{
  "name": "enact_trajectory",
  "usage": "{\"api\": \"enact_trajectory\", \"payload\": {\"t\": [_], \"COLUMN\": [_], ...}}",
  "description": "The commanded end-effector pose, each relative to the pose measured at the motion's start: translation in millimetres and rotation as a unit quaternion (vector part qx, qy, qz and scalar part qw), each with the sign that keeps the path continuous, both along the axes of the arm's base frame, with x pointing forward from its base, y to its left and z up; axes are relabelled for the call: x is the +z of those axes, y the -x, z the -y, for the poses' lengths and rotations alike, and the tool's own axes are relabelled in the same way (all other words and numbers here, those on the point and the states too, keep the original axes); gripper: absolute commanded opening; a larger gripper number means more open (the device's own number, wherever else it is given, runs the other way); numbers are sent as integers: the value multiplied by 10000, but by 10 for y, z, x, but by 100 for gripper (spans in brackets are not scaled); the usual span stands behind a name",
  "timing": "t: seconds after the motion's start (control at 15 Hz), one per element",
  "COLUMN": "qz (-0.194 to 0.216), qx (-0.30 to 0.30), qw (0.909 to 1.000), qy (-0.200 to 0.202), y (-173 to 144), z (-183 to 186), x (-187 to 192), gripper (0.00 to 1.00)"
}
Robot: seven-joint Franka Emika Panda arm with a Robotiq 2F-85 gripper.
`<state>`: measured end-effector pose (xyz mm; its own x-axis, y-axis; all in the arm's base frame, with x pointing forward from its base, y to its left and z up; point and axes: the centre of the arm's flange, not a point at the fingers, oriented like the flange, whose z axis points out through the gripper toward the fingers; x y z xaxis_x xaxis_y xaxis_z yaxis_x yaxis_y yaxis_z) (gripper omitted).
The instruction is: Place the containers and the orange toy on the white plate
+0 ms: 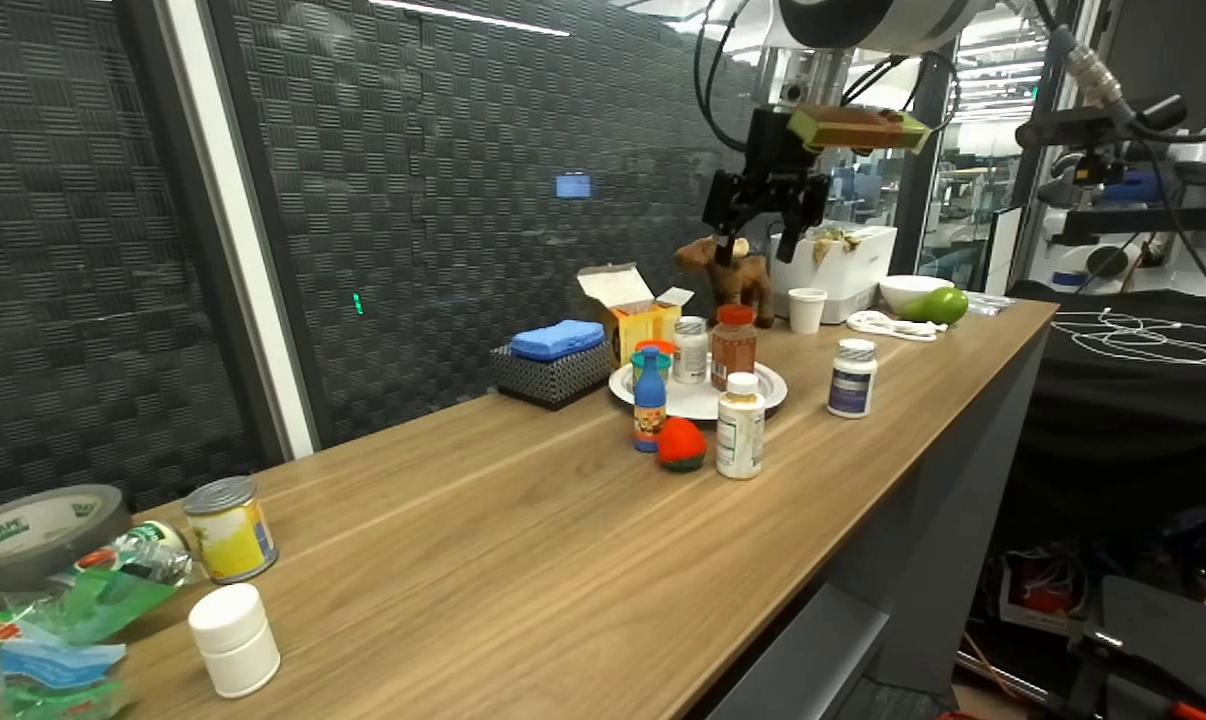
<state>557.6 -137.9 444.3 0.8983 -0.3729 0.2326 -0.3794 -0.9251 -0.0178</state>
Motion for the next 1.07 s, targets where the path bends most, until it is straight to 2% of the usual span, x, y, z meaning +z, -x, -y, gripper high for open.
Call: {"api": "enact_trajectory", "payload": {"t": [0.0,0.4,1.0], "qz": [68,-183,-634], "qx": [-296,-549,-606], "qw": [9995,9983,9956], "qy": [-65,-122,-329], "y": [536,896,945], "z": [-4,238,380], "x": [78,-197,-545], "gripper": [100,100,100]}}
